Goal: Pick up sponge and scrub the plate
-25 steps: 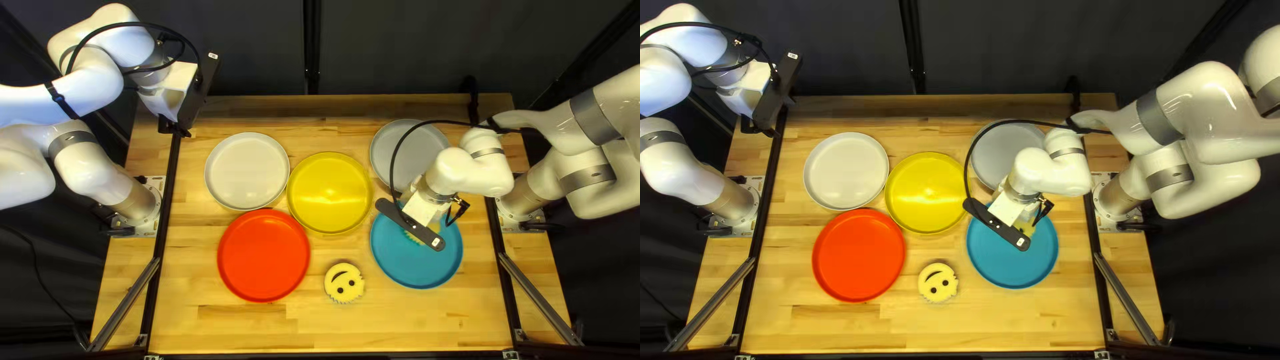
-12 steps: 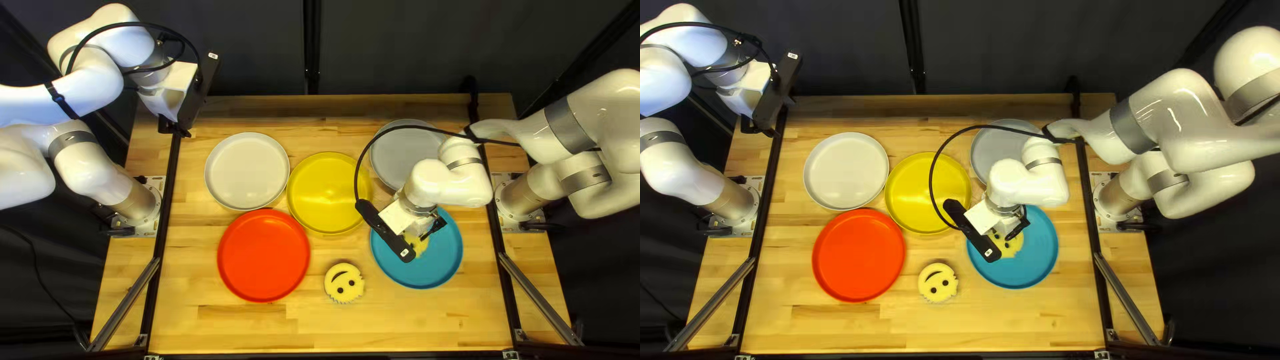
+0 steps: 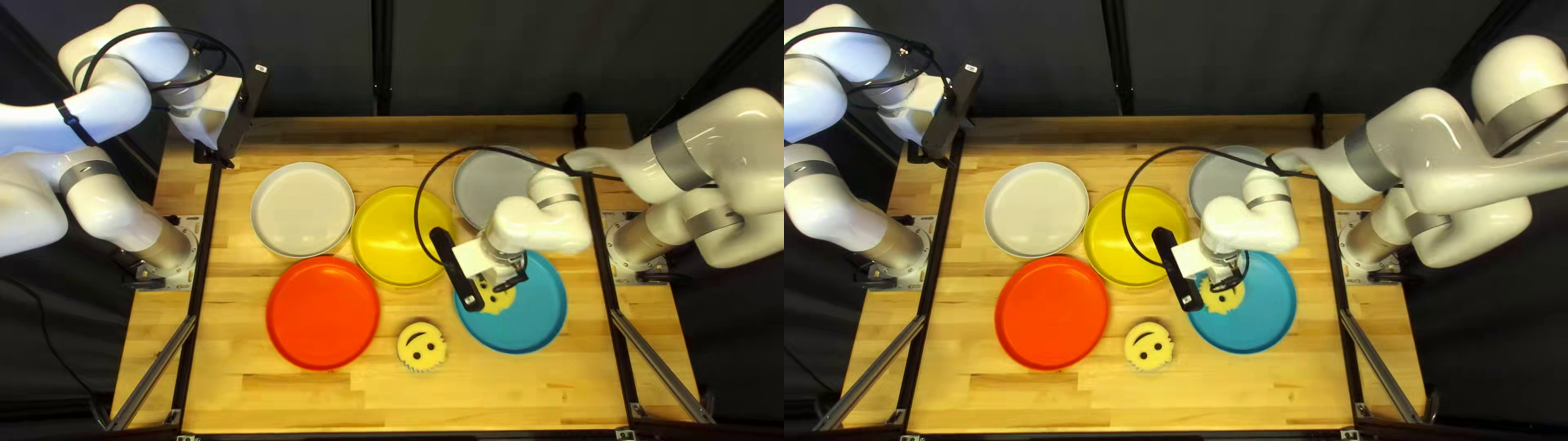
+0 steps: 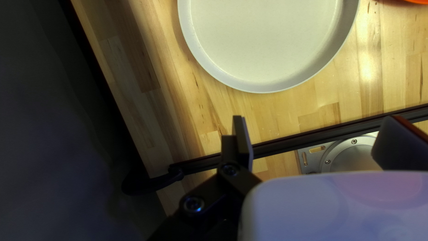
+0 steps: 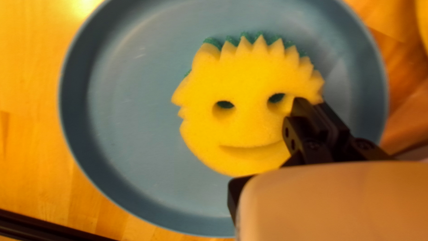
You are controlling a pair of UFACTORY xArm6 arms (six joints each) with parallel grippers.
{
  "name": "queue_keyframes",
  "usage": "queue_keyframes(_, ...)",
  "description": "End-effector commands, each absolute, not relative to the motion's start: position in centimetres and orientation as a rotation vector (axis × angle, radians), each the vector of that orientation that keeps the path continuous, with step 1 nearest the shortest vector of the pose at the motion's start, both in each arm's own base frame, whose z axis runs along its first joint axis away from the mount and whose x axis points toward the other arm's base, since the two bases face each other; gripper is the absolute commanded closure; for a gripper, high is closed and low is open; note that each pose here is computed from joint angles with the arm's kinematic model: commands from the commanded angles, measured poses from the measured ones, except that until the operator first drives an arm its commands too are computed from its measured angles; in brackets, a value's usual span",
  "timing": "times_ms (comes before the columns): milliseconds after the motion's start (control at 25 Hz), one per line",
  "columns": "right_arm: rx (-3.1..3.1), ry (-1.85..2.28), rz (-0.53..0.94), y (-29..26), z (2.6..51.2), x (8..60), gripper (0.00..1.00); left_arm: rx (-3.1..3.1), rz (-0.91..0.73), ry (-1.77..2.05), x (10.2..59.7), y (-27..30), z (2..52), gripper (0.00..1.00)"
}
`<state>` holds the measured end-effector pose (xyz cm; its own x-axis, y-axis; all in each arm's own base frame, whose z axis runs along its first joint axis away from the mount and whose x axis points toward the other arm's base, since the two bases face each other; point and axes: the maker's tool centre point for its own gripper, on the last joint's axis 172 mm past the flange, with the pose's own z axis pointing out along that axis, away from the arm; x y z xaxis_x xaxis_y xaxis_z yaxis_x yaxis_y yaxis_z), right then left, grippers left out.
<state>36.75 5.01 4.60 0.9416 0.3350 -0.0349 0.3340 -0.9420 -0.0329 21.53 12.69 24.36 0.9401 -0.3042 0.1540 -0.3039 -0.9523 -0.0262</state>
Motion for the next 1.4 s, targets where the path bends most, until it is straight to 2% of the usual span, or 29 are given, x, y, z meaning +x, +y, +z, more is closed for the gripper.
queue_keyframes(40,-3.085,-0.506,0.067,4.3,5.1,36.3,1.0,-3.092,-0.246,0.485,21.5,12.7,24.4,0.0)
queue_keyframes(680,-3.087,-0.563,0.054,12.9,5.0,33.3,1.0,-3.092,-0.246,0.485,21.5,12.7,24.4,0.0)
queue_keyframes(1080,-3.105,-0.593,0.067,6.4,3.6,32.4,1.0,-3.092,-0.246,0.485,21.5,12.7,24.4,0.0)
queue_keyframes(1400,-3.154,-0.609,0.064,4.0,5.5,31.2,1.0,-3.092,-0.246,0.485,21.5,12.7,24.4,0.0)
